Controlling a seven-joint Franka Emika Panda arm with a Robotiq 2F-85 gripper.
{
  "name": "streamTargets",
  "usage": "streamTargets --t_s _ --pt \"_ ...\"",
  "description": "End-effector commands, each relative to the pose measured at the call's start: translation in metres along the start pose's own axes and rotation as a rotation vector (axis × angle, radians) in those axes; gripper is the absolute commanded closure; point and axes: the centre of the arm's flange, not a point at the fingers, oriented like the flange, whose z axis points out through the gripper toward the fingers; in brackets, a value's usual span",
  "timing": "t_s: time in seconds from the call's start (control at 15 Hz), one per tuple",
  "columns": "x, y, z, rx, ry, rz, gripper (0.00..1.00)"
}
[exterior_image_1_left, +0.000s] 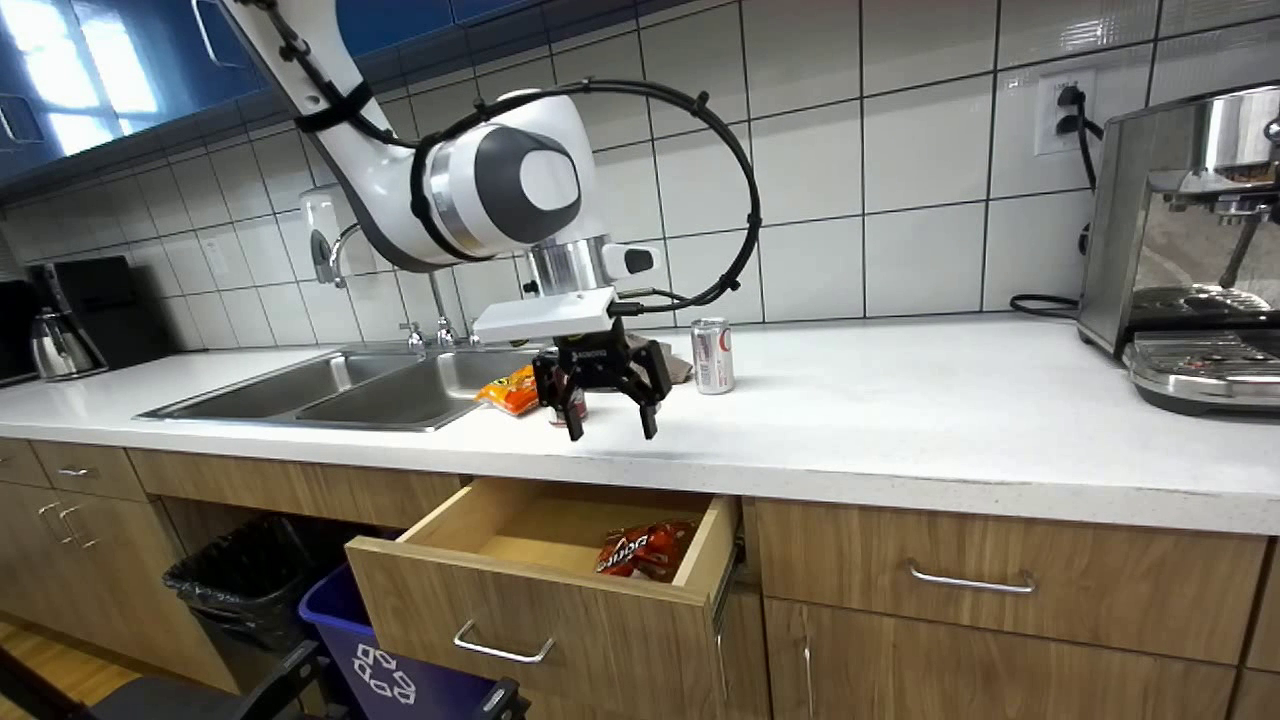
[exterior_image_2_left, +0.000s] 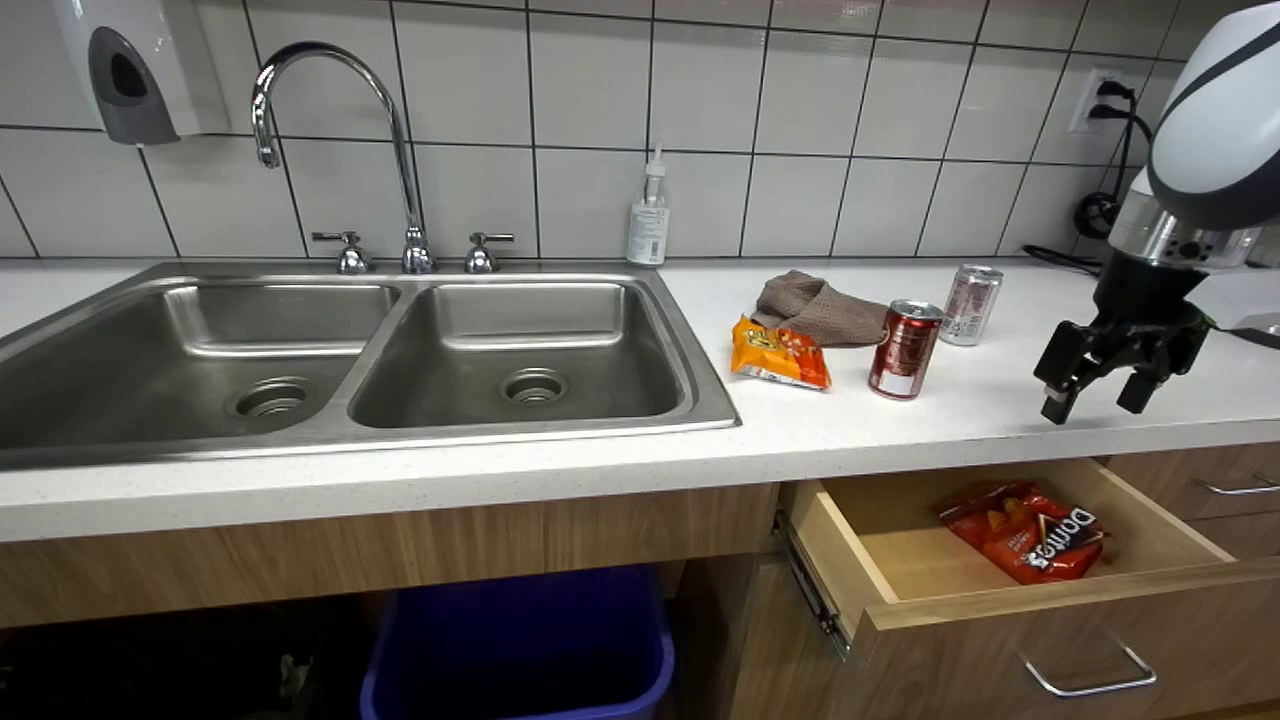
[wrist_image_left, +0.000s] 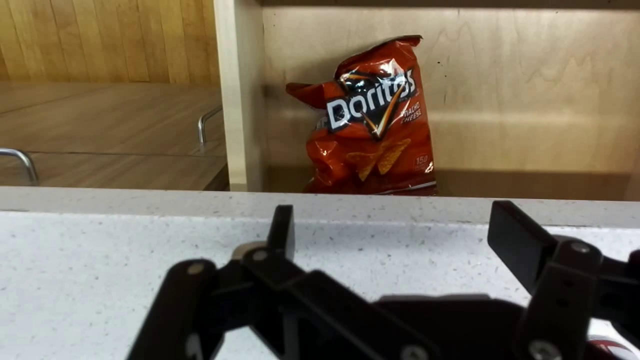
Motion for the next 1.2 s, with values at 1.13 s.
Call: streamTargets --t_s 1.13 --pt "0.043 -0.084 -0.112 0.044 0.232 -0.121 0.0"
